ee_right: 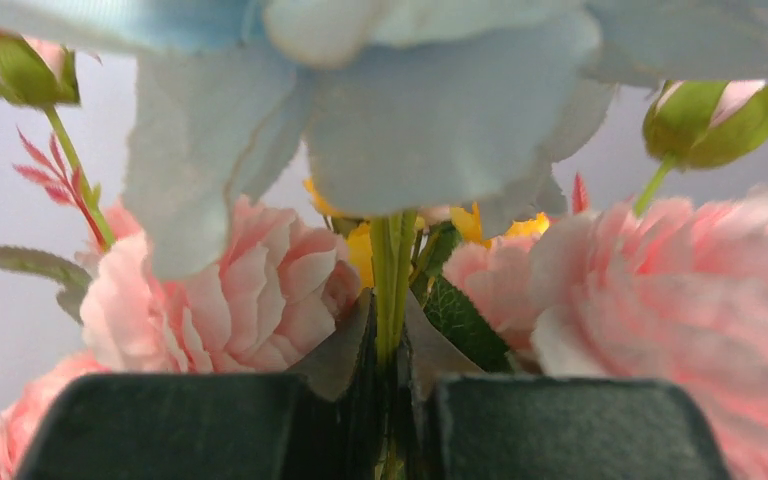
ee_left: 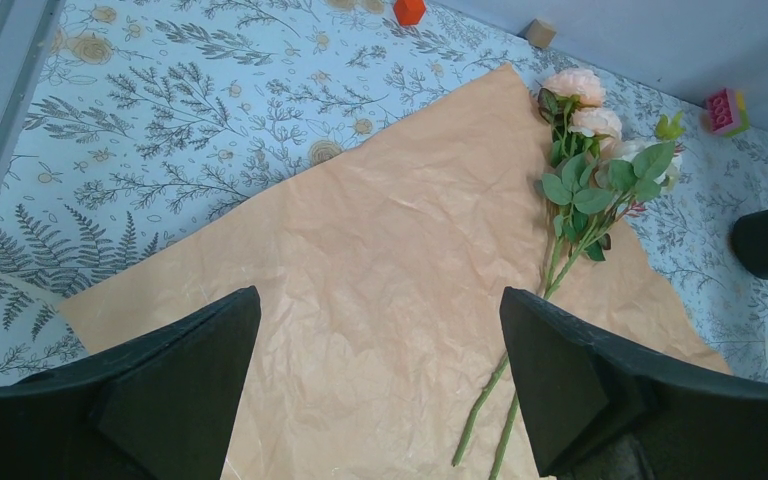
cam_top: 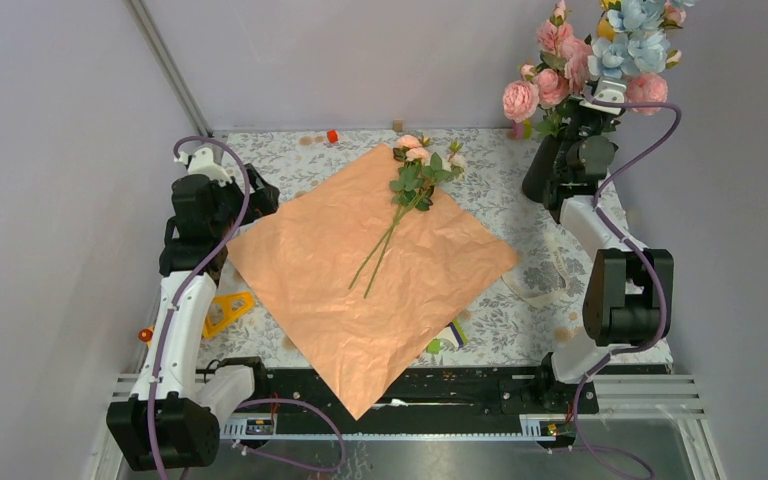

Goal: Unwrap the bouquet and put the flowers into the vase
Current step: Insert the fake flower into the vase.

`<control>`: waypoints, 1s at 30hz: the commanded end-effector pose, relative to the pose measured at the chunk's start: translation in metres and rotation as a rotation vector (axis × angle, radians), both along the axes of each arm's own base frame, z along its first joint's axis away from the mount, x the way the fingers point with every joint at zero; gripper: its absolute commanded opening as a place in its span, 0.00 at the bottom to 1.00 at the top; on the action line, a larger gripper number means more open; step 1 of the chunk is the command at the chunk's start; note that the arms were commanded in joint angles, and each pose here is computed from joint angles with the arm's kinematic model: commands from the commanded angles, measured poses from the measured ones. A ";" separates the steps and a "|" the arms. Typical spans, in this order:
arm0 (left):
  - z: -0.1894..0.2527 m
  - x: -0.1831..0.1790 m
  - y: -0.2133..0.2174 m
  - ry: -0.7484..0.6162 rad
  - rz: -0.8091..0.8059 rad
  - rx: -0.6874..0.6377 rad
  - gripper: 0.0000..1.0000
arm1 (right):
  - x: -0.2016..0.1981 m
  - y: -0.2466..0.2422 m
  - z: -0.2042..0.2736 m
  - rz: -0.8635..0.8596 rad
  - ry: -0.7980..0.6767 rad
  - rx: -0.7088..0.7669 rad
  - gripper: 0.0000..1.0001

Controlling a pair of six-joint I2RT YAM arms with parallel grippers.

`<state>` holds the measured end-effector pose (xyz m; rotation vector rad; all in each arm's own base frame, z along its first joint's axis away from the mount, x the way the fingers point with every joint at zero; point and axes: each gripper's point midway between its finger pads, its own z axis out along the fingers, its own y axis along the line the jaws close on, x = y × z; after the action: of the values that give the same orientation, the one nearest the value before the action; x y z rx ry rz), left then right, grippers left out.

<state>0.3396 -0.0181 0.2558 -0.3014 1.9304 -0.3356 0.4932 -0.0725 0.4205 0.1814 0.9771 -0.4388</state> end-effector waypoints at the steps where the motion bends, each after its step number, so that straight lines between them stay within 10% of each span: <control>1: 0.011 0.008 -0.001 -0.054 -0.019 0.000 0.99 | -0.006 -0.004 -0.004 0.000 -0.061 0.058 0.00; 30: 0.016 0.005 -0.007 -0.073 -0.053 -0.016 0.99 | 0.024 -0.002 -0.096 0.032 0.143 0.136 0.00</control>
<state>0.3401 -0.0241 0.2533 -0.2796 1.9444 -0.3762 0.5131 -0.0699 0.3536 0.2244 1.0882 -0.3600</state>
